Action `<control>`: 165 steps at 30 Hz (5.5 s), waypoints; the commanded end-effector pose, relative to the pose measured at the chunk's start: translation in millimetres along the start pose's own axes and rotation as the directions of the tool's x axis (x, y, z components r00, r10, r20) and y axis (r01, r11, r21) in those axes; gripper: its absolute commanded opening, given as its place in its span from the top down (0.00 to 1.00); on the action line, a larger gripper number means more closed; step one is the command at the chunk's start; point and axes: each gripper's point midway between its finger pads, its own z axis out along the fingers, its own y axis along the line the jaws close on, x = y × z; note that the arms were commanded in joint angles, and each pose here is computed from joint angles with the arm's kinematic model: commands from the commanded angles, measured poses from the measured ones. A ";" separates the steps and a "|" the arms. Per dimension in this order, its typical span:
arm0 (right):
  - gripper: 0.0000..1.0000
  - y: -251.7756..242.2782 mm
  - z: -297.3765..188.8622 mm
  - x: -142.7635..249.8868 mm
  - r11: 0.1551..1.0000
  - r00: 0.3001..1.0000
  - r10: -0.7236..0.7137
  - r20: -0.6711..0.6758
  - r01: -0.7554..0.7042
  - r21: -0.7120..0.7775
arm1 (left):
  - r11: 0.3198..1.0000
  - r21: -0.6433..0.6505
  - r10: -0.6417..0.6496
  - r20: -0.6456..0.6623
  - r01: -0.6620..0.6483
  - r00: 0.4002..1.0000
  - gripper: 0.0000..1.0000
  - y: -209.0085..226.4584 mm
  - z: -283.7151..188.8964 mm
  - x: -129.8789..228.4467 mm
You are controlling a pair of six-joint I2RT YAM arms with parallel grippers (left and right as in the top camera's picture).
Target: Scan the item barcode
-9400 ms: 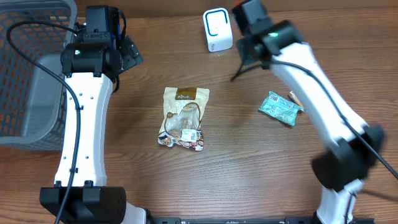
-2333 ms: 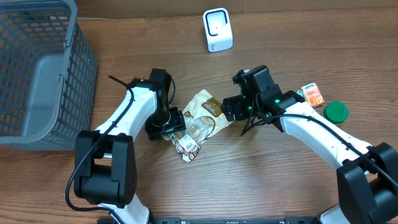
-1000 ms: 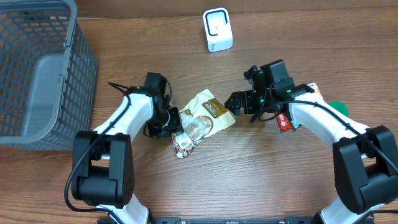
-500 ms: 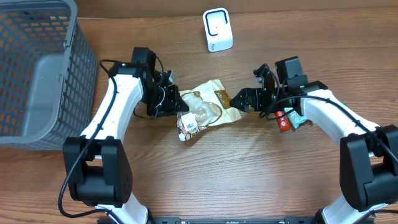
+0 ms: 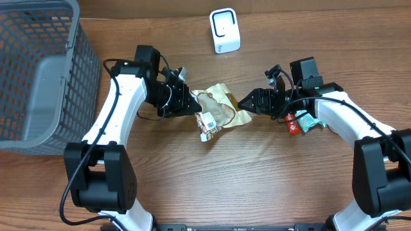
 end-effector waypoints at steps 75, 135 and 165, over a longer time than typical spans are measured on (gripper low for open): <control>0.05 -0.9 3.3 3.2 1.000 1.000 0.001 -0.011 0.000 0.014 | 0.914 -0.374 -0.151 0.046 0.157 0.987 0.52 104.3 112.3 -14.9; 0.00 35.1 14.7 4.4 0.993 0.999 0.002 -0.033 -0.006 -0.119 | 1.000 -0.018 0.017 0.018 -0.016 1.000 0.85 -13.2 -14.5 -29.2; 0.74 62.6 42.5 10.2 0.984 0.990 -0.138 -0.023 0.134 -0.115 | 0.963 -0.255 0.136 0.201 -0.083 0.970 0.18 20.7 -24.9 -79.4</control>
